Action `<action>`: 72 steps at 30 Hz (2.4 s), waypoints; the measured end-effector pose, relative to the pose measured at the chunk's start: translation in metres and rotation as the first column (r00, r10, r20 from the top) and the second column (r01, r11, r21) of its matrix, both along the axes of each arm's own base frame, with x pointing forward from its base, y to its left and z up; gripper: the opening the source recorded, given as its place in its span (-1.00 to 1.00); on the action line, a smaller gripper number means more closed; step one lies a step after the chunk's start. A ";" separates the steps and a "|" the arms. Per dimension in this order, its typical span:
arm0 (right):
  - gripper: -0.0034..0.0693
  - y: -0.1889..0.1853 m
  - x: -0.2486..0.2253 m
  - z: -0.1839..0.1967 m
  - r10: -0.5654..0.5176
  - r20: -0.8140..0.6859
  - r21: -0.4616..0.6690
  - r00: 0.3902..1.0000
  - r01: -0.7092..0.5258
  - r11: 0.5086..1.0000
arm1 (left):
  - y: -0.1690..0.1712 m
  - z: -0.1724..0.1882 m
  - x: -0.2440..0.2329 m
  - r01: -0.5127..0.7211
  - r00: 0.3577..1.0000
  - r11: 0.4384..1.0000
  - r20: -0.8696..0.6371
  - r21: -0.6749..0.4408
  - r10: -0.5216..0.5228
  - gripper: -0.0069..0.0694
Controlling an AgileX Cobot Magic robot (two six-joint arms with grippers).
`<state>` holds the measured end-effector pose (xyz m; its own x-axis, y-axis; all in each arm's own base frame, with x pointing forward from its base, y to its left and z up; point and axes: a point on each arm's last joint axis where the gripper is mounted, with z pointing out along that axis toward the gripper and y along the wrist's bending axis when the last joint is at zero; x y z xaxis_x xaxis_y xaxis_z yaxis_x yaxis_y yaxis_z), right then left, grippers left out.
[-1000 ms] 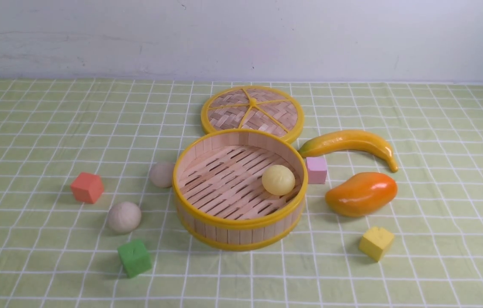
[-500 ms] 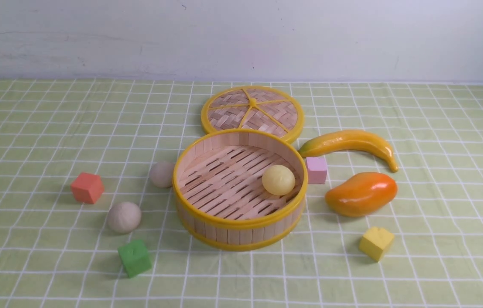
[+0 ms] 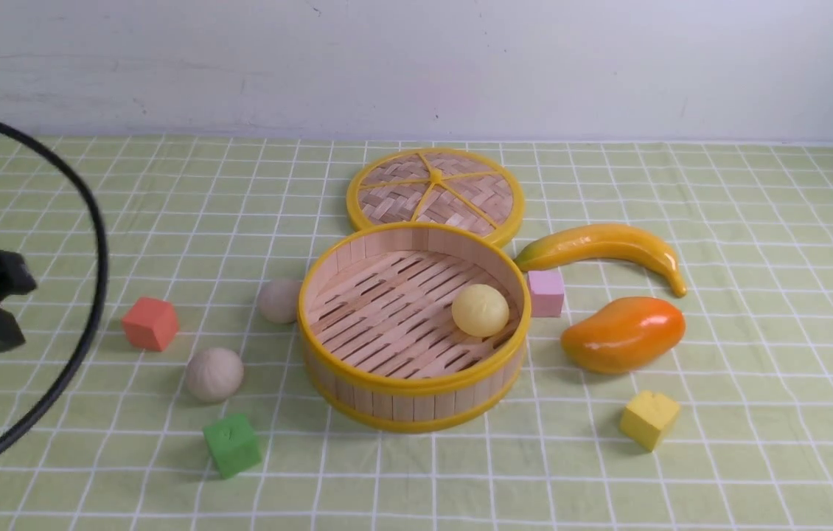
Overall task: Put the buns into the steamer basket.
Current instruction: Use the left arm to grab a steamed stuffed bun
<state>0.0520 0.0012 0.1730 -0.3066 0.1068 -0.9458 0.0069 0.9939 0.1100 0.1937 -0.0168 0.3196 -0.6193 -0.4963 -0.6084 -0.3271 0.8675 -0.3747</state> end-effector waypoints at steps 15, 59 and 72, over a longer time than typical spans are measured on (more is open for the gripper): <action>-0.41 0.000 0.000 0.000 0.000 0.000 0.000 1.000 0.000 1.000 | -0.028 -0.051 0.137 0.132 0.881 0.990 -0.452 -0.050 -0.140 -0.13; -0.31 0.000 0.000 0.000 0.000 0.000 0.001 1.000 0.000 1.000 | -0.059 -0.106 0.205 0.326 0.782 0.945 -0.569 0.025 -0.255 0.02; -0.26 0.000 0.000 0.000 0.000 0.000 0.001 1.000 0.000 1.000 | -0.061 -0.126 0.210 0.347 0.755 0.938 -0.597 0.010 -0.272 -0.38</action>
<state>0.0520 0.0013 0.1730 -0.3066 0.1079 -0.9457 0.0068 0.9938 0.1112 0.4033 -0.0783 0.1939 -0.9783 -0.1663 -0.1237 -0.1549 0.9832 -0.0965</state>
